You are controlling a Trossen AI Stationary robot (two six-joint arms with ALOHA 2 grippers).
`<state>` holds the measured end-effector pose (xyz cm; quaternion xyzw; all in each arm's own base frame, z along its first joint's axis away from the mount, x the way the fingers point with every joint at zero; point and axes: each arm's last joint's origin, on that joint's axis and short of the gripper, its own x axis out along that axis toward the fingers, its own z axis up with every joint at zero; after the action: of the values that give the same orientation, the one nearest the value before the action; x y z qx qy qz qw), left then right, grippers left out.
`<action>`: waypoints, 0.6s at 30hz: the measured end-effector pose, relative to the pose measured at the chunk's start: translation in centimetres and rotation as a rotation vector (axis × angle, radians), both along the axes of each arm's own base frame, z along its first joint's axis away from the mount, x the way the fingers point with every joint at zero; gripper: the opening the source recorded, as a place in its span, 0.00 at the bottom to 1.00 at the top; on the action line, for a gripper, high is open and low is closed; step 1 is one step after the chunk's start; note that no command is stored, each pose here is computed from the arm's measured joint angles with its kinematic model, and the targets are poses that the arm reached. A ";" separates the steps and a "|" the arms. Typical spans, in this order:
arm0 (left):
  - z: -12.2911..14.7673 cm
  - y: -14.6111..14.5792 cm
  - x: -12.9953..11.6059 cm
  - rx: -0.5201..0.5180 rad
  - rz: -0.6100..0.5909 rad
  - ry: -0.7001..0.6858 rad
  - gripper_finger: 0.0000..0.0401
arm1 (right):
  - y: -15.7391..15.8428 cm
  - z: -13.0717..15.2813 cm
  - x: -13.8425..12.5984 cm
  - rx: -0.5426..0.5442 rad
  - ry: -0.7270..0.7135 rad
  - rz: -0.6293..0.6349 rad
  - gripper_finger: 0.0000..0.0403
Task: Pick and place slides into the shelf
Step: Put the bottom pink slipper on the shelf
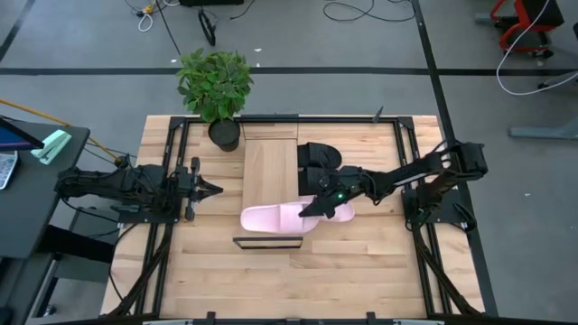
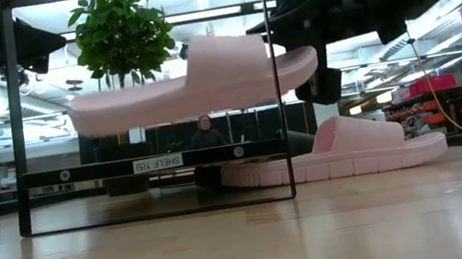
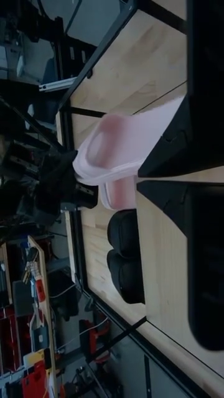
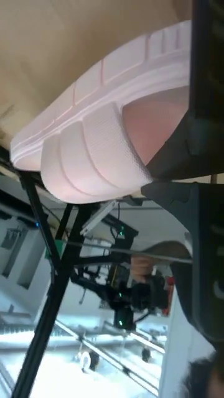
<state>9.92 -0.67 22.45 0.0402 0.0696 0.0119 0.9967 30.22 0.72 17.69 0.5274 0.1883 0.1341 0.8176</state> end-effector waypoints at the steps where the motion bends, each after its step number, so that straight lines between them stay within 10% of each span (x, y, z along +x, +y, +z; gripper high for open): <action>1: 0.0 0.0 0.0 0.000 0.000 0.000 0.07 | 0.0 -0.1 0.1 0.008 -0.007 0.003 0.01; 18: 0.0 0.0 0.0 0.000 0.000 0.000 0.08 | 0.1 -0.4 0.3 0.032 -0.010 0.018 0.01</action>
<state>9.92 -0.67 22.45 0.0401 0.0697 0.0117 0.9967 30.54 0.81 17.24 0.5379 0.1868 0.1469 0.8088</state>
